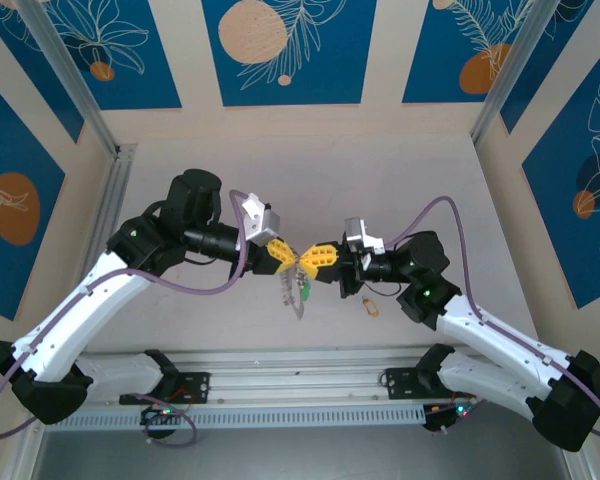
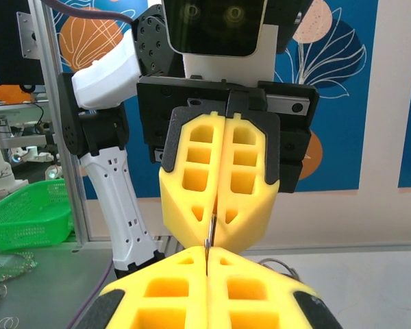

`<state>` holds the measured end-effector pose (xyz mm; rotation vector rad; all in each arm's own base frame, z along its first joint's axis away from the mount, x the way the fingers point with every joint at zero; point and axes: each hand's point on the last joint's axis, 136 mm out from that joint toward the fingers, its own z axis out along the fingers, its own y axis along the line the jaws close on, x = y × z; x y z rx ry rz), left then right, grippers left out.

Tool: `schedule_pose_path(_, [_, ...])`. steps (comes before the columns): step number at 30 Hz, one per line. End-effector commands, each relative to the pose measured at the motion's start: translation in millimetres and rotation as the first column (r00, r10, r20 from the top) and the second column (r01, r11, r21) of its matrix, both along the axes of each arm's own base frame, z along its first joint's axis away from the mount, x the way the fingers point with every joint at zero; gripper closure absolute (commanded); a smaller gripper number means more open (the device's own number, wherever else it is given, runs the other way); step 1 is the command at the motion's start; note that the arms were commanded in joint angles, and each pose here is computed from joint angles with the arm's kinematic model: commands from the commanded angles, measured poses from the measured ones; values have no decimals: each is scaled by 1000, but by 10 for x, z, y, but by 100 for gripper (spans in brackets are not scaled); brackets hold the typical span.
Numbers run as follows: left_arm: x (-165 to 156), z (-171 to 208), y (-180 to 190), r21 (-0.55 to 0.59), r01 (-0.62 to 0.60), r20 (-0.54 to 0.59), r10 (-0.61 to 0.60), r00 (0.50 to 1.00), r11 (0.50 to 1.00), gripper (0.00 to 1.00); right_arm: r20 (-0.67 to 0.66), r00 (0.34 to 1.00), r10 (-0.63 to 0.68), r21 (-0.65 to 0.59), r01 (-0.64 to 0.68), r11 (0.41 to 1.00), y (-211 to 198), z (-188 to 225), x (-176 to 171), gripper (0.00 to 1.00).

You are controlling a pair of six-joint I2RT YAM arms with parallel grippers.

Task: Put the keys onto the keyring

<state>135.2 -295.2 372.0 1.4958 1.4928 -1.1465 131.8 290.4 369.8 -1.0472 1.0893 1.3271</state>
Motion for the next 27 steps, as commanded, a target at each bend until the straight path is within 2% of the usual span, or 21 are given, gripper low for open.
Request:
schedule_pose_path(1, [-18,20,7,-19,16,23,-16,1000,1000,100,8,999,-47,17,47,999,-3,165,87,97])
schedule_pose_path(3, [21,-2,12,-9,-2,36,3,999,1000,100,-11,997,-71,0,71,997,-7,153,130,77])
schedule_pose_path(8, [120,-85,20,17,-53,61,52,997,998,100,-46,990,-132,-45,130,991,-62,117,189,49])
schedule_pose_path(10, [145,-112,29,24,-70,71,68,995,997,100,-63,985,-160,-68,156,985,-112,102,188,42])
schedule_pose_path(13, [174,-158,53,37,-95,81,91,992,995,100,-115,963,-245,-130,230,964,-263,34,195,37])
schedule_pose_path(15, [189,-192,68,43,-108,88,104,991,993,100,-183,915,-361,-214,321,923,-425,-126,276,32])
schedule_pose_path(18, [205,-262,69,45,-119,87,115,990,992,100,-303,788,-535,-410,399,820,-718,-592,375,30])
schedule_pose_path(19, [224,-282,74,47,-129,92,124,988,991,100,-345,727,-594,-482,406,777,-828,-789,394,30])
schedule_pose_path(21, [261,-340,78,58,-146,103,140,985,988,100,-423,597,-682,-595,384,706,-1012,-1143,400,30])
schedule_pose_path(23, [321,-407,75,65,-169,117,160,980,984,100,-504,423,-753,-686,334,647,-1188,-1509,381,30])
schedule_pose_path(25, [379,-459,61,65,-187,123,178,976,980,100,-559,269,-784,-736,274,619,-1308,-1793,337,31])
schedule_pose_path(27, [425,-498,63,65,-200,120,191,974,978,100,-592,172,-788,-754,228,616,-1380,-1959,307,31])
